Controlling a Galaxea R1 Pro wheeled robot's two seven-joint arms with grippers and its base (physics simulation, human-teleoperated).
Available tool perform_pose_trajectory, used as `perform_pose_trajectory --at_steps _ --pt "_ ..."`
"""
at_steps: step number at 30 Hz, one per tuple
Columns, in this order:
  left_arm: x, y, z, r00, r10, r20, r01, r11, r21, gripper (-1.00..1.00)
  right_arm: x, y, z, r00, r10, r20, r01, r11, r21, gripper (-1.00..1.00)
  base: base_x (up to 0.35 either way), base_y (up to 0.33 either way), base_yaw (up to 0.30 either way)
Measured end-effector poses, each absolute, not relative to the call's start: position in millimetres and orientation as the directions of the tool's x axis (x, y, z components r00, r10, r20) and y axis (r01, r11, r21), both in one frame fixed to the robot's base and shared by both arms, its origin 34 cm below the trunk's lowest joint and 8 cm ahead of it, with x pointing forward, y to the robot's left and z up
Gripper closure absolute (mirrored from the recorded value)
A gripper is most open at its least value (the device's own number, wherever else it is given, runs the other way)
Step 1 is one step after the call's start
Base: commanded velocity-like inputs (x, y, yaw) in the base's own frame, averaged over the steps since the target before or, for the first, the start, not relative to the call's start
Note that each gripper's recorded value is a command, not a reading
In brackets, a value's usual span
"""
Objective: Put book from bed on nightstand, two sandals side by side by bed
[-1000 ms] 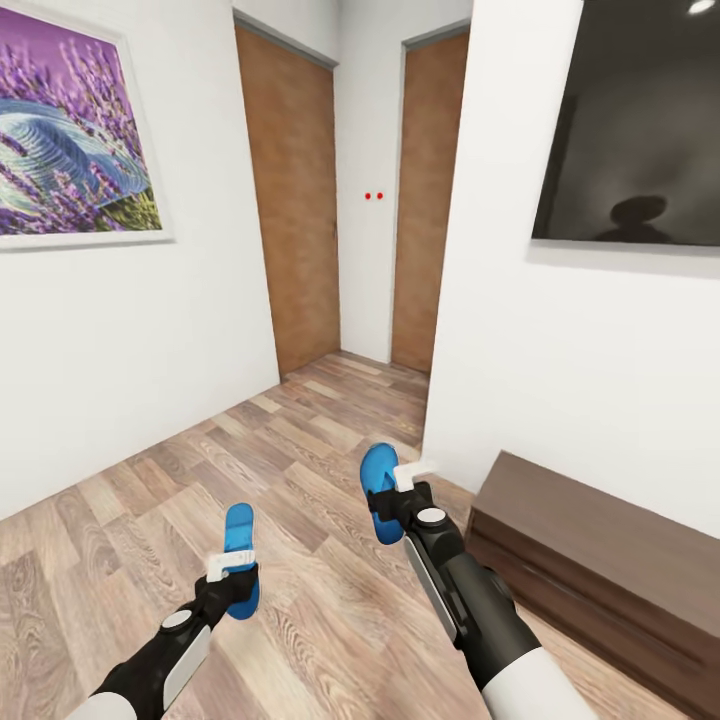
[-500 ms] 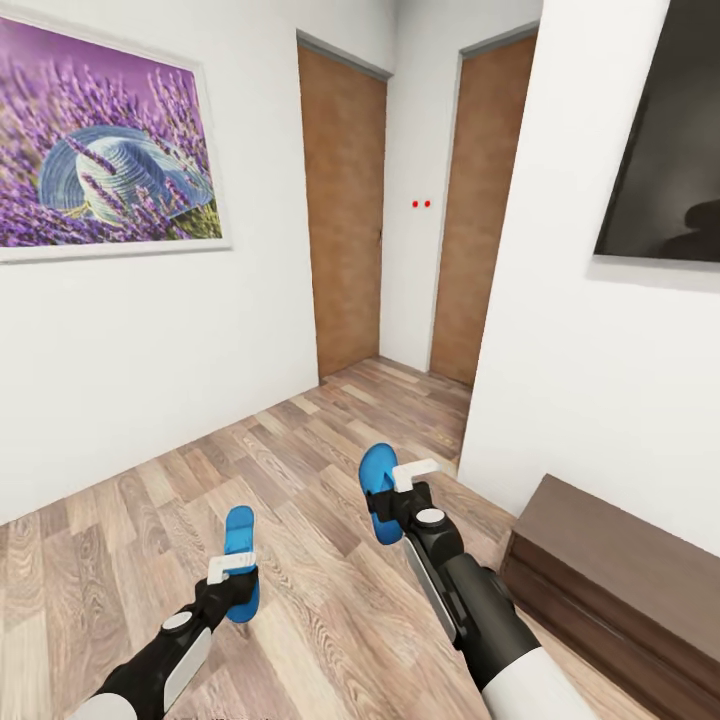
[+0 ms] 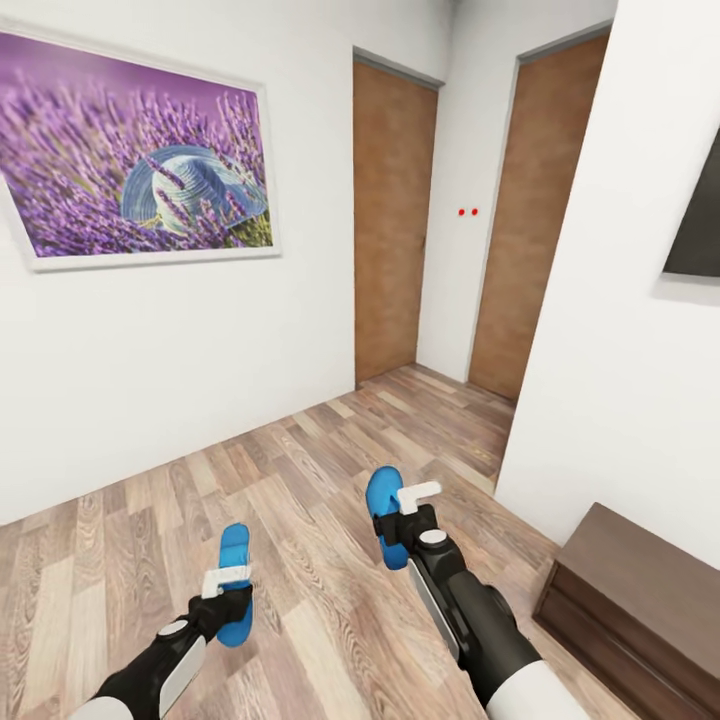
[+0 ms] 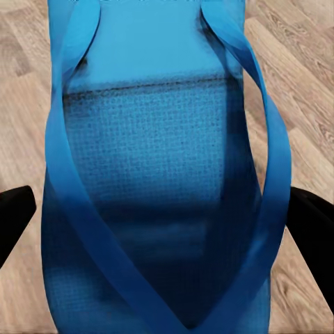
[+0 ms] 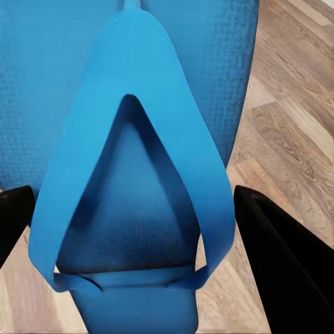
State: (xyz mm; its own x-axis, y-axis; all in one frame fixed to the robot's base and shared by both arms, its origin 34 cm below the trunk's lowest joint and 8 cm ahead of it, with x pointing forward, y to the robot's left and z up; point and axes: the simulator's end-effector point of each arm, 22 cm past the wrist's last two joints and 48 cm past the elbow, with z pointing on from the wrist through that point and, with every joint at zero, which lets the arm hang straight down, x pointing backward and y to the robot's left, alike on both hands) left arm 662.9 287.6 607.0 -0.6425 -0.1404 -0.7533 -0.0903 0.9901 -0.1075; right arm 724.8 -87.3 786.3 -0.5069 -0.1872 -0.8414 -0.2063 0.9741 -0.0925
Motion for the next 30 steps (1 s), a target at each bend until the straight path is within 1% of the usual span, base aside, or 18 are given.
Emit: perform_pose_trajectory --at_steps 8,10,19,25,30 --pt "627 296 585 -0.728 -0.151 -0.669 -0.128 0.988 -0.084 1.0 701 -117 744 -0.53 -0.197 -0.825 -0.189 0.976 -0.111 1.0 0.0 0.0 0.247" --pt "618 301 581 -0.743 -0.151 -0.653 -0.139 0.988 -0.069 1.0 691 -129 723 -0.556 -0.189 -0.809 -0.177 0.978 -0.107 1.0 0.0 0.0 0.241" --pt "610 307 592 -0.741 -0.152 -0.654 -0.159 0.986 -0.049 1.0 669 -147 699 -0.612 -0.179 -0.771 -0.154 0.982 -0.106 1.0 0.0 0.0 0.226" --pt "600 312 595 -0.741 -0.157 -0.653 -0.174 0.984 -0.039 1.0 656 -152 692 -0.617 -0.174 -0.767 -0.148 0.983 -0.105 1.0 0.0 0.0 0.201" --pt "594 305 600 -0.741 -0.16 -0.652 -0.18 0.983 -0.036 1.0 637 -169 674 -0.652 -0.147 -0.744 -0.113 0.989 -0.097 1.0 0.0 0.0 0.197"
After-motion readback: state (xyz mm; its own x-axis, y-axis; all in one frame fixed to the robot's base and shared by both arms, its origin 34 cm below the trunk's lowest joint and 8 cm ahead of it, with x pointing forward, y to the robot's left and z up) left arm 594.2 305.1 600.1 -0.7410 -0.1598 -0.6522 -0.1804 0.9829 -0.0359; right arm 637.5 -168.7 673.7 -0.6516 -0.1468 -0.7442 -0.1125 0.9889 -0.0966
